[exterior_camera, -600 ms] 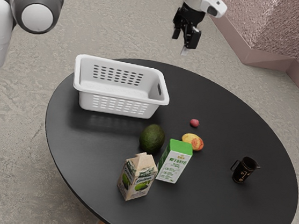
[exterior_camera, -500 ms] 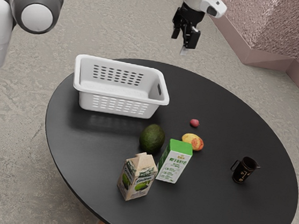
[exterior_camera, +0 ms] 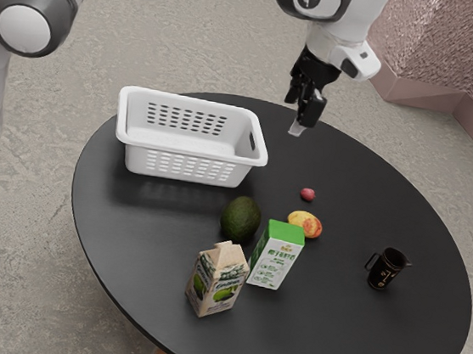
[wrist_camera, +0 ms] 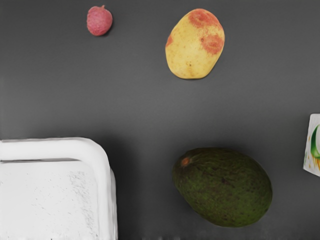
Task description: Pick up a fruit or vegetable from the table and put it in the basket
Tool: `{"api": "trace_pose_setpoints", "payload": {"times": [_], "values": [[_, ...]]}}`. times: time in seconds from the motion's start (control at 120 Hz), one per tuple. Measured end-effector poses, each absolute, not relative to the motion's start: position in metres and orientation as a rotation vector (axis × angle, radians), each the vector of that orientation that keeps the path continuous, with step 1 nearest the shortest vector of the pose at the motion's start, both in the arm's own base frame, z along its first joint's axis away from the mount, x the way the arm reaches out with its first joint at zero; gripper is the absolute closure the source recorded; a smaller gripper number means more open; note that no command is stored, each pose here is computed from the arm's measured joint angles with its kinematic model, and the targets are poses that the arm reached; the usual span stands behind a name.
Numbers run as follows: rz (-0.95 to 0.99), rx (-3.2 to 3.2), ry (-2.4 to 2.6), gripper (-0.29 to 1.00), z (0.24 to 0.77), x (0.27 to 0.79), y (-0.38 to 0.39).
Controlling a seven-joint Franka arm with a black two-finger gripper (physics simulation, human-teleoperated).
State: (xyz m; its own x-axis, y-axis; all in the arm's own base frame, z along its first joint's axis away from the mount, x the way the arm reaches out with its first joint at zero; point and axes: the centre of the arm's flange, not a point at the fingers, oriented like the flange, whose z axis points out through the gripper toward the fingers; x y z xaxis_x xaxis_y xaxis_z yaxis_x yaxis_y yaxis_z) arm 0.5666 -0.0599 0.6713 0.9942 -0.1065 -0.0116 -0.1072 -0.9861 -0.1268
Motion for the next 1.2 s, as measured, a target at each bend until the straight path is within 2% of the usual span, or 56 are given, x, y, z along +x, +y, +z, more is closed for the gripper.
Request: {"api": "trace_pose_setpoints", "payload": {"times": [0.125,0.308,0.475,0.642,0.733,0.808,0.867,0.983,1.108,1.2], "values": [[0.007,-3.014,0.112,0.0,0.68,0.563,-0.053],[0.056,-2.971,0.29,0.0,0.675,0.544,-0.136],[0.046,-2.969,0.355,0.0,0.636,0.579,-0.083],[-0.04,-2.967,0.56,0.0,0.639,0.584,-0.103],[-0.023,-2.956,0.637,0.0,0.622,0.594,-0.104],[0.008,-2.948,0.698,0.0,0.589,0.616,-0.099],[0.035,-2.971,0.682,0.0,0.555,0.642,-0.067],[-0.071,-2.996,0.711,0.0,0.546,0.684,-0.034],[-0.122,-2.987,0.899,0.0,0.548,0.688,-0.064],[-0.084,-2.984,0.981,0.0,0.531,0.69,-0.065]]}}
